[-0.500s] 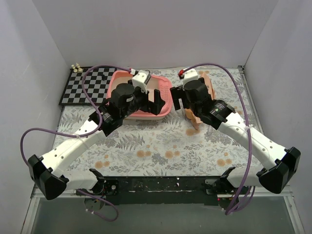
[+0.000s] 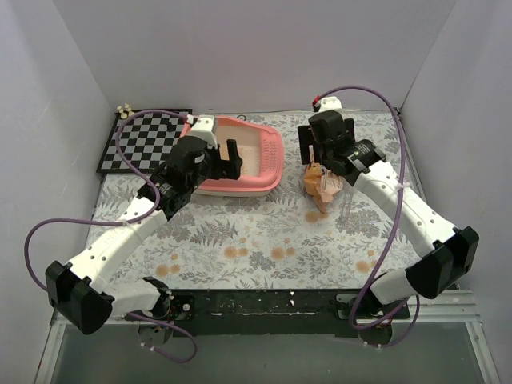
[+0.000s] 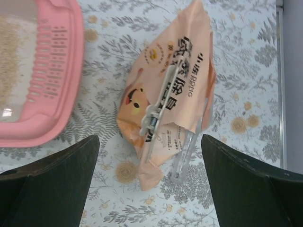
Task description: Fill the litter box with clean litter
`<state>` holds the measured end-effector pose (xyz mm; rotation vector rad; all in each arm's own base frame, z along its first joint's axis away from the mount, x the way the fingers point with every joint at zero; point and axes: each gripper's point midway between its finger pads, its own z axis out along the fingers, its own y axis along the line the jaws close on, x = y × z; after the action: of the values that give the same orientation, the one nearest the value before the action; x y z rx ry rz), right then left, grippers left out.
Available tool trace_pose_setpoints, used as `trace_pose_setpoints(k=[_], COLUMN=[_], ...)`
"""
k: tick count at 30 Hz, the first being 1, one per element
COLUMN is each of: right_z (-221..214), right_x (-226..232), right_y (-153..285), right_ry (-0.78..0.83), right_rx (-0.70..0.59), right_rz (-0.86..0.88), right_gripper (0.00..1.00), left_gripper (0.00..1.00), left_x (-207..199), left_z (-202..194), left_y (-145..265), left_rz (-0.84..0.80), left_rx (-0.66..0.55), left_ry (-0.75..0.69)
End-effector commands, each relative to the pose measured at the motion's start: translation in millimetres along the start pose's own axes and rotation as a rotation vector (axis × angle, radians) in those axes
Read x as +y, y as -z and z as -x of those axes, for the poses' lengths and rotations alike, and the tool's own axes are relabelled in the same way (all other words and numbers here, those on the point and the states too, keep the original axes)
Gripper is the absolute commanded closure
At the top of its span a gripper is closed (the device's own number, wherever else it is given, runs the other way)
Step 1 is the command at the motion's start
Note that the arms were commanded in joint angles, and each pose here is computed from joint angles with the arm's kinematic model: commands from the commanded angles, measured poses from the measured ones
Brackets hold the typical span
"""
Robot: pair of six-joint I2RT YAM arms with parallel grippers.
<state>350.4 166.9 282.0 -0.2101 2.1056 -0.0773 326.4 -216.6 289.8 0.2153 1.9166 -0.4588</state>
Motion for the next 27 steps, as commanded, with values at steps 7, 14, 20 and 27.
trace_pose_setpoints(k=[7,14,20,27], right_z=[-43.1,-73.1,-86.1,-92.4], right_x=[-19.6,-17.6,-16.9,-19.8], right_y=[-31.8,-49.1,-62.1,-71.9], right_ry=[-0.081,-0.085,-0.108,-0.109], right_rx=[0.169,0.250,0.267,0.275], right_rz=[-0.101,-0.154,-0.199,-0.251], right_gripper=[0.11,0.19,0.29,0.38], left_gripper=[0.02,0.02,0.02,0.02], left_x=[62.5,54.8,52.8,52.4], left_z=[-34.2,-51.0,-47.2,-50.2], left_y=[0.2,-0.8,3.0,3.8], left_rz=[0.162,0.114,0.093,0.082], left_rx=[0.065,0.093,0.078,0.076], left_ry=[0.238,0.278,0.251,0.238])
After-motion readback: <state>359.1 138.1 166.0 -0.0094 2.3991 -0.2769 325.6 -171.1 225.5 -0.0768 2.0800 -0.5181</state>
